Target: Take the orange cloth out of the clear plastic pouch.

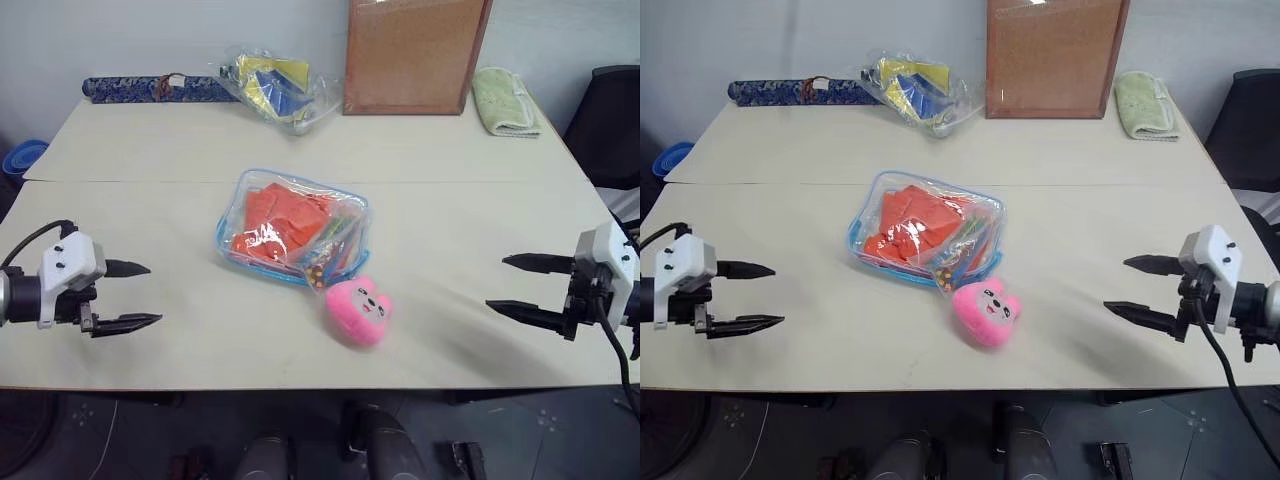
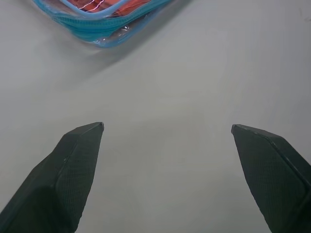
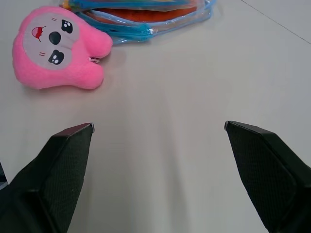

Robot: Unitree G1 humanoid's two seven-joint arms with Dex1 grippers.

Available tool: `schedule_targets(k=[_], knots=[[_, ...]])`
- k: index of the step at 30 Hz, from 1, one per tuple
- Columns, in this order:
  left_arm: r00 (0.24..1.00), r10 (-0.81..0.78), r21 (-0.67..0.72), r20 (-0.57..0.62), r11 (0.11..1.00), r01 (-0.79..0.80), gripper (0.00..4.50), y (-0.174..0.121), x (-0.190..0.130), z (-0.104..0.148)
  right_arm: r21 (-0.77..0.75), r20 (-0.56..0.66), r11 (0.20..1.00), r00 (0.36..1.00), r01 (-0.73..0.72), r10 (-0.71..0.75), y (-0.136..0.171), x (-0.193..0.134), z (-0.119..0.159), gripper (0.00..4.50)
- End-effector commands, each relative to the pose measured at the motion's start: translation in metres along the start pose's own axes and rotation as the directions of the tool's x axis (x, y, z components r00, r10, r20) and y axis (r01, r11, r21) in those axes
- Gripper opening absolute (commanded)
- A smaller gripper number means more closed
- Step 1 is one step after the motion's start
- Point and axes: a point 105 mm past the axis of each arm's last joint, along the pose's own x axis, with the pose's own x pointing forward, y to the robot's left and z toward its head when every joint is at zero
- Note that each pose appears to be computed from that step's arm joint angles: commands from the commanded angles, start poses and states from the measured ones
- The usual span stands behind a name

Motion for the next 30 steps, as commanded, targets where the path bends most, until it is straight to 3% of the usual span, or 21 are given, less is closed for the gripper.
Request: schedule_targets(k=[1,30], knots=[[1.000,0.009,0.031,0.015,0.999,-0.010,4.48,0.0022,-0.0008,0.0070,-0.052,0.041,0.998,0.998,0.042,-0.040,-0.0036,-0.0073,0.0134,4.50],[0.997,0.037,-0.009,0.063,0.999,-0.037,4.48,0.0056,0.0037,0.0149,-0.022,0.061,0.997,0.995,0.077,-0.075,-0.0081,-0.0048,0.0151,4.50]])
